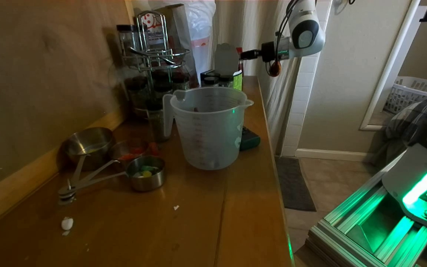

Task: Put the bottle upright

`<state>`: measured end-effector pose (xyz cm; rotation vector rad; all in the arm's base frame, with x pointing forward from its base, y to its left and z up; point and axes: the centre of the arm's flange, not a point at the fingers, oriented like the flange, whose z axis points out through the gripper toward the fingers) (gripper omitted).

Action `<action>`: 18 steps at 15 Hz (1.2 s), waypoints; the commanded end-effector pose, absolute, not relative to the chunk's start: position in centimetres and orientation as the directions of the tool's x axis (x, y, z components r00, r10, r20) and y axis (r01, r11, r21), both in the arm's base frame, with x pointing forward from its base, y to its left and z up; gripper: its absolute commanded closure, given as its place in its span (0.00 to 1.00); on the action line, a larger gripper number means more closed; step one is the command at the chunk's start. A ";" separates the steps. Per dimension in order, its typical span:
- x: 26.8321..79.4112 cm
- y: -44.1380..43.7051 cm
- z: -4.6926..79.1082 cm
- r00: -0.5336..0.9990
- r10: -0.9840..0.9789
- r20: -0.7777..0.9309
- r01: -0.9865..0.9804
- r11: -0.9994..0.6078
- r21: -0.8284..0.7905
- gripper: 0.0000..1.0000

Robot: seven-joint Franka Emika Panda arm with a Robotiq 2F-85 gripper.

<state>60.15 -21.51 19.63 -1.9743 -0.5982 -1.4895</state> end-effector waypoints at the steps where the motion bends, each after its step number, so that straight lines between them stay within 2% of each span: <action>1: 60.5 -21.2 19.9 0.226 -0.006 0.974 0.653 -0.741 -0.156 0.78; 8: 60.9 -21.0 19.7 0.233 -0.012 0.972 0.651 -0.741 -0.165 0.78; 9: 60.9 -21.0 19.7 0.236 -0.014 0.972 0.651 -0.740 -0.169 0.58; 10: 60.9 -21.0 19.7 0.237 -0.016 0.971 0.651 -0.739 -0.171 0.28; 11: 60.9 -21.0 19.7 0.238 -0.016 0.971 0.651 -0.739 -0.172 0.27; 12: 60.9 -21.0 19.7 0.240 -0.016 0.971 0.651 -0.739 -0.173 0.22; 15: 60.8 -21.1 19.8 0.243 -0.015 0.970 0.655 -0.735 -0.175 0.00; 18: 60.6 -21.2 19.8 0.242 -0.013 0.970 0.653 -0.737 -0.173 0.00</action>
